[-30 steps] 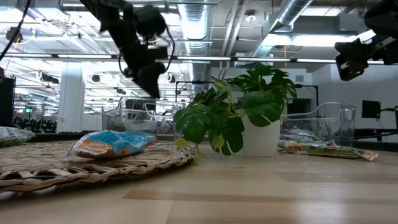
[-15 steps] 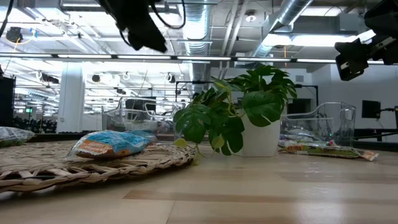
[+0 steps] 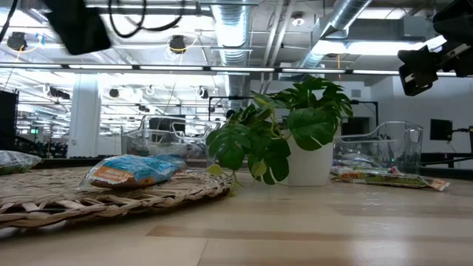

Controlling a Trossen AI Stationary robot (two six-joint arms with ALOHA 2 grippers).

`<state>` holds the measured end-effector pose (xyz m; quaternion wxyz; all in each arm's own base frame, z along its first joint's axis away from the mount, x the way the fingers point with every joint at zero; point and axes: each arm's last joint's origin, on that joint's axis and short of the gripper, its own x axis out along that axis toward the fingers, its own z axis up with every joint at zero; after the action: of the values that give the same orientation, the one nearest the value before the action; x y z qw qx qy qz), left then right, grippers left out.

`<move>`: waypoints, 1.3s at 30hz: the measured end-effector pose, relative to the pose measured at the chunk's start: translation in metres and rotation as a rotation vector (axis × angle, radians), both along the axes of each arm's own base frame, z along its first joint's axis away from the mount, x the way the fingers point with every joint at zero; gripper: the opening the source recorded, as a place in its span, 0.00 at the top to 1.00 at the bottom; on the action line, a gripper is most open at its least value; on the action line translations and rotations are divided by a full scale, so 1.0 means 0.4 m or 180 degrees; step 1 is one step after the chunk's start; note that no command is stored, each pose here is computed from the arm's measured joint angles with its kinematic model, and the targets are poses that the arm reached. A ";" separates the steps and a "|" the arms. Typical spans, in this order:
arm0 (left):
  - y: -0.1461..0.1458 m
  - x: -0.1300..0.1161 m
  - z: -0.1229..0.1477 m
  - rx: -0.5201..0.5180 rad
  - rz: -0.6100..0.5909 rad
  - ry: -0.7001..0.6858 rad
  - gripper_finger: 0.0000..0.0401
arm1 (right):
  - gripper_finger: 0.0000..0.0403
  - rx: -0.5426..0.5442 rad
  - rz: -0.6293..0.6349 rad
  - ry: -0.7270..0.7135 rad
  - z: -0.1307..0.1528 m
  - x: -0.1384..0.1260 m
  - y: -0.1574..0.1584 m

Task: Pick and place Granola Bars by type
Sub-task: Put the yellow granola bar into the middle transparent bin

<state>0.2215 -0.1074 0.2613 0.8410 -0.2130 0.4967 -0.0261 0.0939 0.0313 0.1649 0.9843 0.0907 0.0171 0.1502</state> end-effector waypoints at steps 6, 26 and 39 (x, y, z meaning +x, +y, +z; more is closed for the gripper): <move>-0.019 -0.072 -0.028 -0.0086 0.1195 0.0895 0.66 | 0.42 0.0000 0.0001 0.0000 0.000 0.000 0.000; -0.021 -0.139 -0.096 0.0420 0.3594 0.1852 0.66 | 0.42 0.0000 0.0000 -0.0001 0.000 0.000 0.000; -0.036 -0.063 -0.180 0.0407 0.3955 0.1913 0.66 | 0.42 0.0000 0.0001 0.0000 0.000 0.000 0.000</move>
<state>0.1964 -0.1218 0.1892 0.5369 -0.4061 0.4945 0.5498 0.0939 0.0313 0.1649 0.9843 0.0906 0.0171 0.1504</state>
